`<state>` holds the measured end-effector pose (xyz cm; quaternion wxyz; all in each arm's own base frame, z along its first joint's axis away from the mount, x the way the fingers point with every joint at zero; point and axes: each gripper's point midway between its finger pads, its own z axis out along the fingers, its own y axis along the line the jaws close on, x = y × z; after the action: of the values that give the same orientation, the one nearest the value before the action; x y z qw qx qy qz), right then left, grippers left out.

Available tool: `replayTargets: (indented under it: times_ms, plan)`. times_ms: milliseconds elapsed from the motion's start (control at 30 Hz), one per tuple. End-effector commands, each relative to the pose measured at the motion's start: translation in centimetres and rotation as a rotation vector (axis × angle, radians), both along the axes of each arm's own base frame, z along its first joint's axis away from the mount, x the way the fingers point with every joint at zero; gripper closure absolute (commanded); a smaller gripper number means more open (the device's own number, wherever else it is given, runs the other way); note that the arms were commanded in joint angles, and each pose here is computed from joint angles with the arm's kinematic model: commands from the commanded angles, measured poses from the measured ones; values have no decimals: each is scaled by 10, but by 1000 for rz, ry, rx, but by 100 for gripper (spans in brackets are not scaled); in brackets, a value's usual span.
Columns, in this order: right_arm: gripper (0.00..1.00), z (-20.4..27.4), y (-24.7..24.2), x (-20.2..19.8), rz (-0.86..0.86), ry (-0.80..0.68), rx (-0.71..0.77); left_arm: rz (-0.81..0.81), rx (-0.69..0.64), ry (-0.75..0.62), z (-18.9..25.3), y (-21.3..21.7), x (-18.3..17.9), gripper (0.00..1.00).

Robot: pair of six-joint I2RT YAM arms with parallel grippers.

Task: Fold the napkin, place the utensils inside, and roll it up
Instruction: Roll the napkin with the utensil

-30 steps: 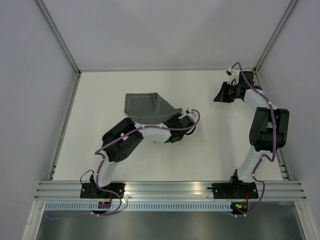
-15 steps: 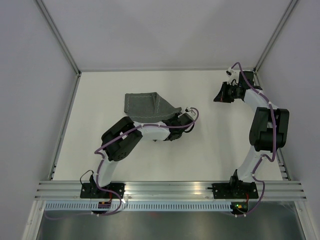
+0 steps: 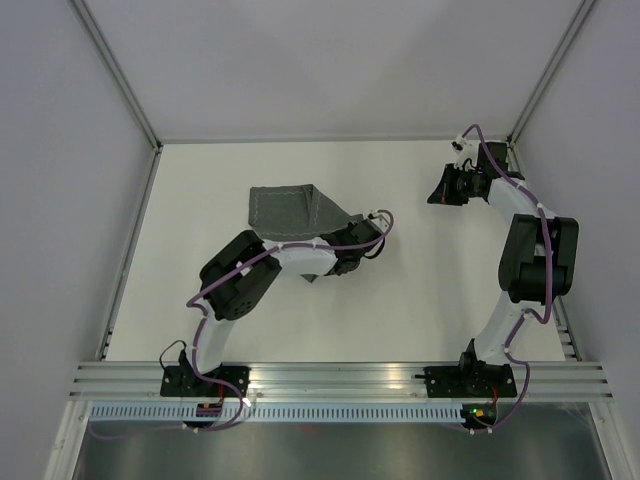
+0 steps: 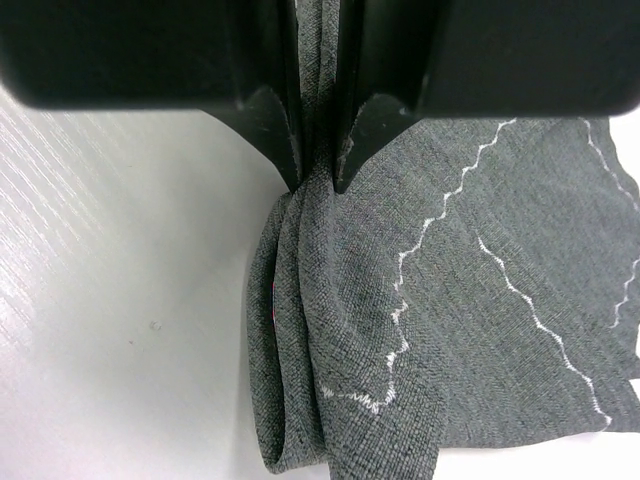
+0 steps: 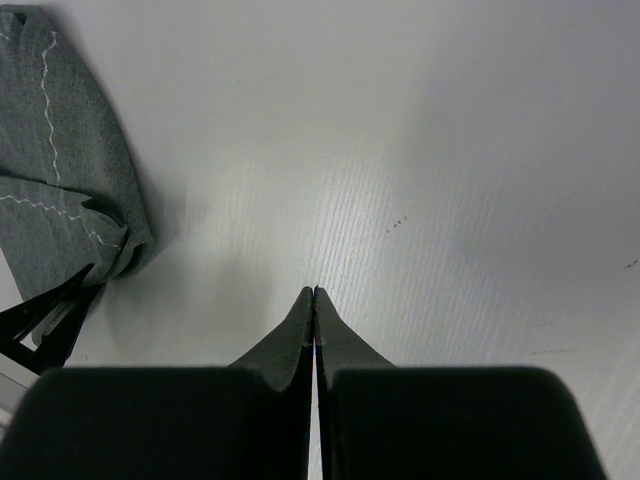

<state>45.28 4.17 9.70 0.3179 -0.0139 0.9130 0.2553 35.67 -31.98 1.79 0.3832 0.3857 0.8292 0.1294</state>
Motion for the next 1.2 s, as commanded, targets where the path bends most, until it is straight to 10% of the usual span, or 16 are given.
replayTargets:
  times_ms: [0,600,1167]
  plan:
    - [99,24,0,0,27,-65,1,-99,-30,274,-48,-3,-41,92]
    - [99,55,8,-32,216,-183,-67,-233,-448,793,-24,-24,-99,98]
    - [88,60,93,-158,884,-540,-271,-201,-670,1198,-3,-8,-131,98]
